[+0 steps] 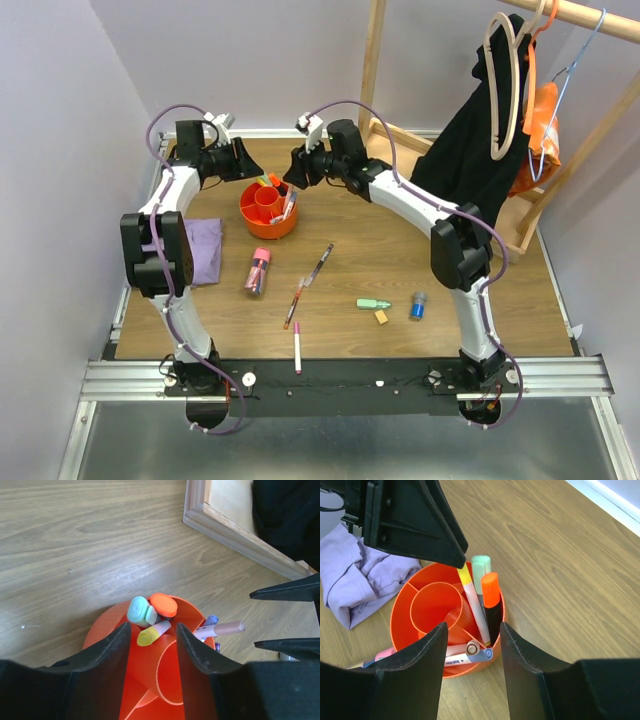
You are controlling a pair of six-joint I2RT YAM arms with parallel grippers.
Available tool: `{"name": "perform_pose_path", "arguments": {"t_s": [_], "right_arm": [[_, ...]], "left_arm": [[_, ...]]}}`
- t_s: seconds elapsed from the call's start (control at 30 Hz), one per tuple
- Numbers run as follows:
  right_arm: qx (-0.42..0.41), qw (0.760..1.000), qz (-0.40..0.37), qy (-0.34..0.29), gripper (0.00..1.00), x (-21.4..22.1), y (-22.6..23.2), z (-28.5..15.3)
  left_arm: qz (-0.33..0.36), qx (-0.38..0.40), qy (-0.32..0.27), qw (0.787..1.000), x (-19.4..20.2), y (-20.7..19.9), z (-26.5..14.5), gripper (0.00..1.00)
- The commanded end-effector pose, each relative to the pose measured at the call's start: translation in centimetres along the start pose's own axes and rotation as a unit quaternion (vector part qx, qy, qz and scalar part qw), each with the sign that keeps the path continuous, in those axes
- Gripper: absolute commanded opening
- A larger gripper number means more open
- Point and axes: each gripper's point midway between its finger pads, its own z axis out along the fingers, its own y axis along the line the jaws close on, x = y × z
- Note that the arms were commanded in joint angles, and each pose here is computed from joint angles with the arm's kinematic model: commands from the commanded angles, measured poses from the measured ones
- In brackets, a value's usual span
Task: Sort the stationery into containers
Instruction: Pick up the pen from the storage box.
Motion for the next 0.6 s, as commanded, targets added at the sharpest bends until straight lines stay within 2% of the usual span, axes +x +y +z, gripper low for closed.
{"name": "perform_pose_path", "arguments": {"t_s": [0.0,0.13,0.57], "right_arm": [[0.017,1.0,0.0,-0.014,0.54,-1.8,-0.3,-1.9],[0.02,1.0,0.003,-0.011,0.54,-1.5,-0.6,-2.2],[0.023,1.0,0.005,-0.013,0.54,-1.4,-1.1,-1.7]], "left_arm": [[0.018,-0.002,0.008,1.0,-0.1,0.2,0.3,0.45],[0.013,-0.003,0.016,1.0,0.6,0.4,0.4,0.4],[0.005,0.005,0.03,1.0,1.8,0.1,0.7,0.4]]}}
